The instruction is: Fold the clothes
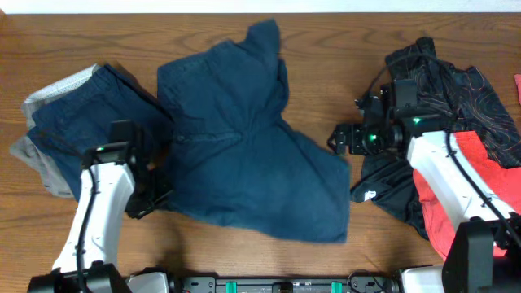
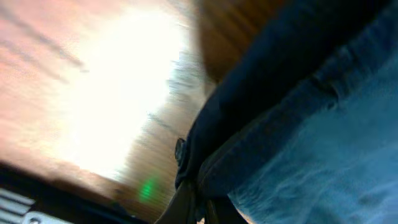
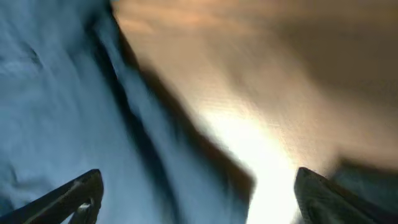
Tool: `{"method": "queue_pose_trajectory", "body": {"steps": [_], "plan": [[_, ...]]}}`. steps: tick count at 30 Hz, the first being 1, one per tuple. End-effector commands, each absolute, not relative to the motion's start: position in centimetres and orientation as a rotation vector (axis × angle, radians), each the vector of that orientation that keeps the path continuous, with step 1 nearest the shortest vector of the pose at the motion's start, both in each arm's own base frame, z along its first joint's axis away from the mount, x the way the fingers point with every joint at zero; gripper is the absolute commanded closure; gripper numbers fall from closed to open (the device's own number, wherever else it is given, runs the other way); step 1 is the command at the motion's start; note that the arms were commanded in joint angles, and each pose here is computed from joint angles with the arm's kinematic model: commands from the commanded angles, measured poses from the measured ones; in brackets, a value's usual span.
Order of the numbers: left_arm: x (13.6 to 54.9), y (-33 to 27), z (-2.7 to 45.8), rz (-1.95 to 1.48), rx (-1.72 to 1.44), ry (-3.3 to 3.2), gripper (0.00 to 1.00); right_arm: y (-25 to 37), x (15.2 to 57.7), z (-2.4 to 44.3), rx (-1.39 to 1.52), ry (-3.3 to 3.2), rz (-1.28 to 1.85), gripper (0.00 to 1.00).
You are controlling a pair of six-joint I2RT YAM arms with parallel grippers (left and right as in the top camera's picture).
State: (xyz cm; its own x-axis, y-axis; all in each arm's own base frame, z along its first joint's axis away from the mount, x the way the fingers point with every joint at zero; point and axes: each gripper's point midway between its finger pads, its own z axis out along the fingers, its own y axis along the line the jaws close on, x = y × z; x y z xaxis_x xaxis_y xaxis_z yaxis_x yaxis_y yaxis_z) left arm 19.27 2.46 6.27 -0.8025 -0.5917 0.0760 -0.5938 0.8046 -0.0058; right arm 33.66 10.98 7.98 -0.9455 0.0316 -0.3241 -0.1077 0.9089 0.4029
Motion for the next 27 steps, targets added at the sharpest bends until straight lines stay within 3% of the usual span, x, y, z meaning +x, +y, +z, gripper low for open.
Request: {"method": "queue_pose_trajectory", "body": {"steps": [1, 12, 18, 23, 27], "plan": [[19.0, 4.0, 6.9, -0.035, 0.993, -2.918, 0.94, 13.0, 33.9, 8.3, -0.143, 2.677, 0.7, 0.02], [18.9, 4.0, 6.9, -0.036, 0.984, -2.916, 0.94, 16.3, 35.6, 5.3, -0.128, 2.673, 0.763, 0.09], [19.4, 4.0, 6.8, -0.026, 0.99, -2.931, 0.94, 16.8, 39.6, 5.3, -0.14, 2.521, 0.737, 0.12], [19.5, 4.0, 6.8, -0.025, 0.992, -2.935, 0.94, 18.5, 42.1, 4.4, -0.022, 2.442, 0.827, 0.3], [19.5, 4.0, 6.8, -0.024, 0.993, -2.937, 0.94, 20.7, 43.1, 2.5, -0.005, 2.414, 0.882, 0.38]]}}
